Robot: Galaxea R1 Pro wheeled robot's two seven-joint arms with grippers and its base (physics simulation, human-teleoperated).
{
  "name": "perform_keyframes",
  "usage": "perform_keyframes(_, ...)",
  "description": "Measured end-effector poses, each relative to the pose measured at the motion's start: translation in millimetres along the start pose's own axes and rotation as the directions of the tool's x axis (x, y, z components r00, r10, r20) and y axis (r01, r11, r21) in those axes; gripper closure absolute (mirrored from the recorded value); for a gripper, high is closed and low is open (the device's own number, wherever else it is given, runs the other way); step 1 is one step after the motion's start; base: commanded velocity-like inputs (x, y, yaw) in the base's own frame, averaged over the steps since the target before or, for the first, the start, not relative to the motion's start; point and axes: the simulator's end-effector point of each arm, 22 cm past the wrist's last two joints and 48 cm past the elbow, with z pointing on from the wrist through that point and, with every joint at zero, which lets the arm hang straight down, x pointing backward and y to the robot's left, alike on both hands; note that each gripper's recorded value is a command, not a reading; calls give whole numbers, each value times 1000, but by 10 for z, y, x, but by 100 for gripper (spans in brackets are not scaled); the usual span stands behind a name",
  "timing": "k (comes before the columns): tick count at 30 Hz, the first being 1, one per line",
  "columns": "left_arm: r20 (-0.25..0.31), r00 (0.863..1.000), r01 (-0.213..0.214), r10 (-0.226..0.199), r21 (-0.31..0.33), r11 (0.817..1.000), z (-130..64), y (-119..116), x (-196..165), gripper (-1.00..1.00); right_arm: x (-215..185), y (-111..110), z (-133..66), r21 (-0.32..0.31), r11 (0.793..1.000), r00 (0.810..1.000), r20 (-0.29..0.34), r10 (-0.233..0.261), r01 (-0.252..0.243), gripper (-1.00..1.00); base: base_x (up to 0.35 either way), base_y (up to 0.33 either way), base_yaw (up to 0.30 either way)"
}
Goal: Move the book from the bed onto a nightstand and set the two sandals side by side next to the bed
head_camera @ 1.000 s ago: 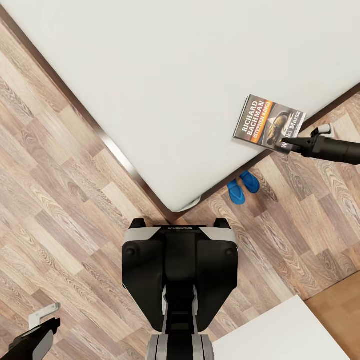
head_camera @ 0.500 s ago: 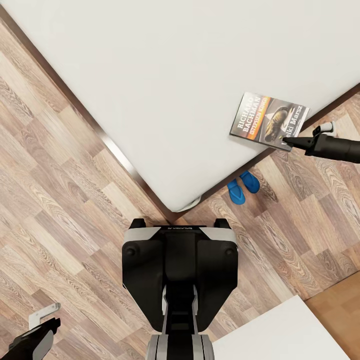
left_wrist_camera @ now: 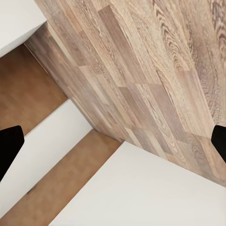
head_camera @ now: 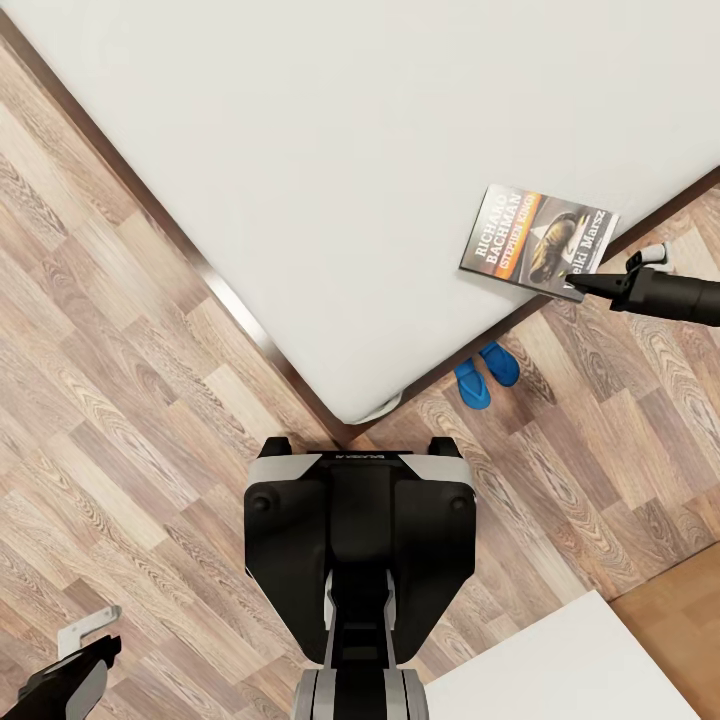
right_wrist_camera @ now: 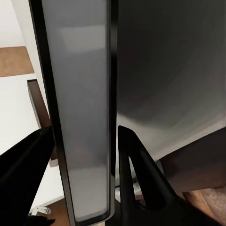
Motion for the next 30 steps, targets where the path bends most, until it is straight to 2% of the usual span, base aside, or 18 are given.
perform_keyframes(30, 1, 1000, 0, 0, 1, 1000, 0, -2, -6, -100, -218, 112, 10, -12, 1000, 1000, 19, -22, 22, 100, 0, 0, 0)
